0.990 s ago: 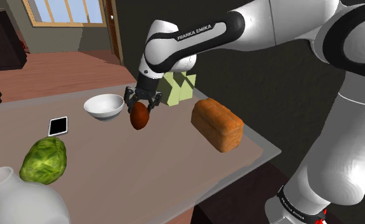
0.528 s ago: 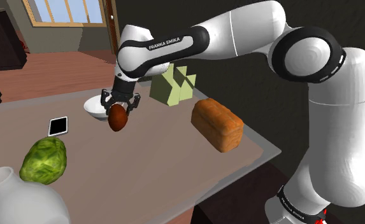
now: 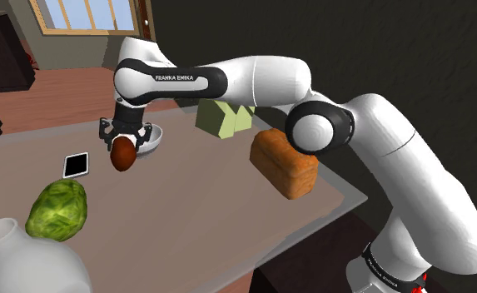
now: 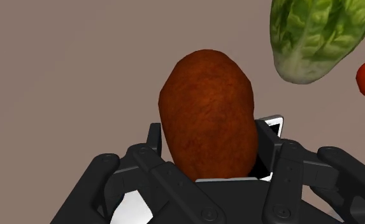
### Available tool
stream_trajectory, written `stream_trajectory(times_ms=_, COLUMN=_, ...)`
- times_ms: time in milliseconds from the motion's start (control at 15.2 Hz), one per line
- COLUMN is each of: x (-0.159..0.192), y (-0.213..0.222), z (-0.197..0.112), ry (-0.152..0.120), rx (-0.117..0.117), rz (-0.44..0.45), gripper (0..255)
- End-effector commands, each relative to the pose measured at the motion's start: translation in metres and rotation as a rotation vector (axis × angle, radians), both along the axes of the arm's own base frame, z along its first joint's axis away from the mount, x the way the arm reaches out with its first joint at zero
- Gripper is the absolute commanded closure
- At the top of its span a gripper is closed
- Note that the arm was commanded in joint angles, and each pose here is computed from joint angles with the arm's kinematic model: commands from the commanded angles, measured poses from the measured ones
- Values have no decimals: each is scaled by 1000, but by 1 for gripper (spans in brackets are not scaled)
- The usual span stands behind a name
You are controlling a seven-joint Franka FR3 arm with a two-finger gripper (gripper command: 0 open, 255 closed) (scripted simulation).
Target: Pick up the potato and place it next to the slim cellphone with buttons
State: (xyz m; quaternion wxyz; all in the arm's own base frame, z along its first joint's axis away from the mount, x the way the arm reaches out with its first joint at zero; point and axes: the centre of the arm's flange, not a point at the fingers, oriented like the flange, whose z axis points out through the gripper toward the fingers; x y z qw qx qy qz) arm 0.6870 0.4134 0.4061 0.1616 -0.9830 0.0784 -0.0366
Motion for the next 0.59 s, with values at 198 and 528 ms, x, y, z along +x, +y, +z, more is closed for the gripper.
stream_trajectory(times_ms=198, x=9, y=9, z=-26, ry=2, rx=-5, rz=-3, gripper=255)
stream_trajectory(times_ms=528, x=9, y=9, z=-52, ry=2, rx=-5, rz=-3, gripper=255)
